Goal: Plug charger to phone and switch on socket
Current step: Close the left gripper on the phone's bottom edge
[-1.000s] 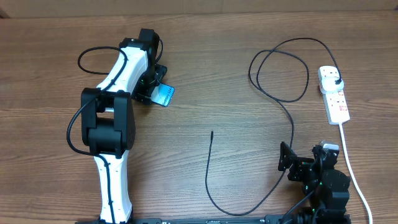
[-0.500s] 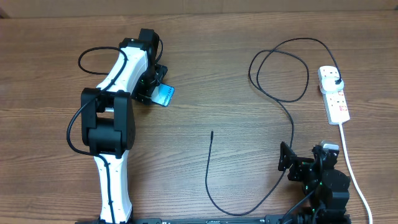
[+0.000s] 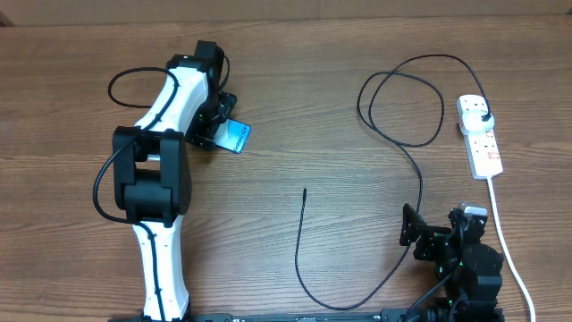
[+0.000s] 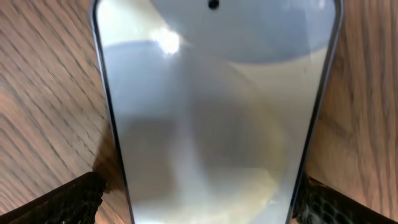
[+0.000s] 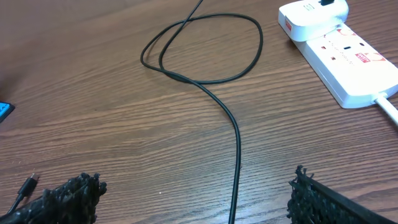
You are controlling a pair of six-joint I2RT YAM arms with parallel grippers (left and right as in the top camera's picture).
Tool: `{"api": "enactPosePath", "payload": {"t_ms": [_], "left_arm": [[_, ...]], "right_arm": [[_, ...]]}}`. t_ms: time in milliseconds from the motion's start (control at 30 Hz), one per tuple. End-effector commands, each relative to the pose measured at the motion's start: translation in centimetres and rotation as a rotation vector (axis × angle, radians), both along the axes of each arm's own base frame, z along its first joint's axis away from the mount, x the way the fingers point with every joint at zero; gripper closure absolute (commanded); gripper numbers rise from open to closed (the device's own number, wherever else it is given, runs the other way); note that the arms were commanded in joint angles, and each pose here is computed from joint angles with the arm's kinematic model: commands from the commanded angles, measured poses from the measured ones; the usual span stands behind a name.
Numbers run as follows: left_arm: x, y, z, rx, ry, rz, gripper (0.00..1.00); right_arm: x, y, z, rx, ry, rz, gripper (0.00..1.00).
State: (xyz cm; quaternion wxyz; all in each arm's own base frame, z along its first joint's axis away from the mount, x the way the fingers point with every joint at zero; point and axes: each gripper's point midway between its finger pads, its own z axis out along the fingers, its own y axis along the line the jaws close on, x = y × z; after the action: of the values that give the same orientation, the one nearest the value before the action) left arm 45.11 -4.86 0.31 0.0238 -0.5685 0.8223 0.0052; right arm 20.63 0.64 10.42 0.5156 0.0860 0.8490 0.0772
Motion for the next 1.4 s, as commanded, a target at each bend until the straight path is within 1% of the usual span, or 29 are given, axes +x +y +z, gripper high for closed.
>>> {"api": "enactPosePath", "payload": {"t_ms": [0, 400, 667, 1167, 1367], "left_arm": [[-0.6, 0.6, -1.4, -0.008, 0.041, 0.009, 0.0], [-1.2, -0.2, -1.5, -0.059, 0.063, -0.002, 0.0], [-2.1, -0.1, -2.1, -0.056, 0.091, -0.001, 0.0], [-2.0, -0.1, -2.1, -0.053, 0.09, -0.001, 0.0], [-2.0, -0.1, -2.1, -0.053, 0.09, -0.001, 0.04]], "right_arm": [[-0.1, 0.2, -0.7, 0.005, 0.017, 0.009, 0.0], [-0.1, 0.2, -0.7, 0.005, 0.017, 0.009, 0.0], [-0.1, 0.2, -0.7, 0.005, 0.017, 0.009, 0.0], [-0.1, 0.2, -0.7, 0.005, 0.017, 0.009, 0.0], [-0.1, 0.2, -0.7, 0.005, 0.017, 0.009, 0.0]]}}
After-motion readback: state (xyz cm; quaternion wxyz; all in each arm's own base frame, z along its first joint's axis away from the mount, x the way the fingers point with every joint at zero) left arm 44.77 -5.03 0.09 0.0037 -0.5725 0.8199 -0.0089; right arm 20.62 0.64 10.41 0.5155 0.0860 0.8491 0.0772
